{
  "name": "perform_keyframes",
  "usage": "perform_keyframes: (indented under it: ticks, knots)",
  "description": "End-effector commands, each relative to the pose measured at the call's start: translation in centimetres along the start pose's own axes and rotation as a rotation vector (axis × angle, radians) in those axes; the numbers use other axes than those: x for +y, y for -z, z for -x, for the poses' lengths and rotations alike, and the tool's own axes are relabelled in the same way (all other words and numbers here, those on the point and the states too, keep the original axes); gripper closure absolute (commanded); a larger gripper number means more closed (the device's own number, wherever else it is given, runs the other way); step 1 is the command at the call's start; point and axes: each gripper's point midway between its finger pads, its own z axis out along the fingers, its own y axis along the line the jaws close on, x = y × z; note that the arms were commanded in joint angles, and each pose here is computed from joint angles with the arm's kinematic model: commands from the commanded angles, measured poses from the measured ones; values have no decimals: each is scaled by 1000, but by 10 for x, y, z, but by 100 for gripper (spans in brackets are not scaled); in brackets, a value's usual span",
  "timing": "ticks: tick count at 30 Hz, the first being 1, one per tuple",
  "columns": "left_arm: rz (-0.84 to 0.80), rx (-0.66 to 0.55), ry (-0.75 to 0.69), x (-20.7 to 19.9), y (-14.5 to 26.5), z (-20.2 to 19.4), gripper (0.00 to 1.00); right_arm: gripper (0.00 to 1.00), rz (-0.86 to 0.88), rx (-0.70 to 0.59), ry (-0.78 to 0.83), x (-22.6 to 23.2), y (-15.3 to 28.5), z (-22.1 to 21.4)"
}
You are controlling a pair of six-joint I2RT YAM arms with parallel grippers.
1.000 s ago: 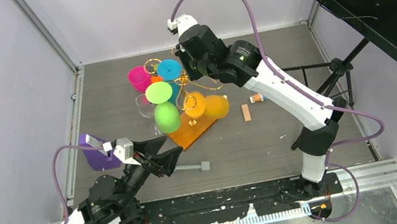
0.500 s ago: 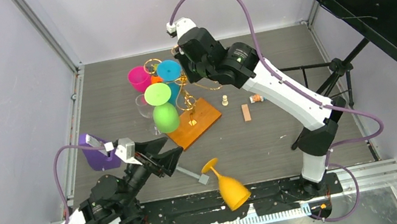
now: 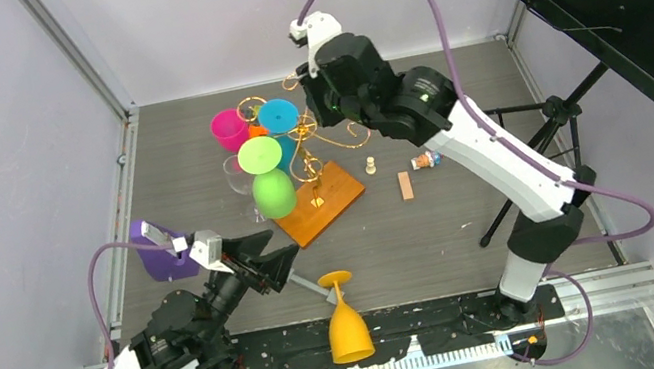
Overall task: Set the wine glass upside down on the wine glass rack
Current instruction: Pick up the wine glass at the center of the board.
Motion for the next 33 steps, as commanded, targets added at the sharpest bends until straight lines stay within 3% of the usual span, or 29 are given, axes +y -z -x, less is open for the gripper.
perform_keyframes:
  ticks: [1,4,5,11,18,25,33]
  knots:
    - [45,27,13,10,3,-9,30,69,8,-190,-67,-17,58,51]
    - [74,73,34,15,5,-20,30,62,9,-225,-103,-31,90,46]
    - [91,95,46,17,5,-26,30,61,5,-198,-104,-32,83,28]
    - [171,272,125,26,12,-70,32,56,19,-280,-213,-66,147,-16]
    - [166,488,45,24,9,-124,30,49,34,-188,-183,-80,162,-89]
    - [77,372,-41,19,-16,-126,25,42,133,-105,-148,-66,158,-135]
    - [-69,209,-141,2,-34,-112,18,41,104,-35,-197,-70,150,-175]
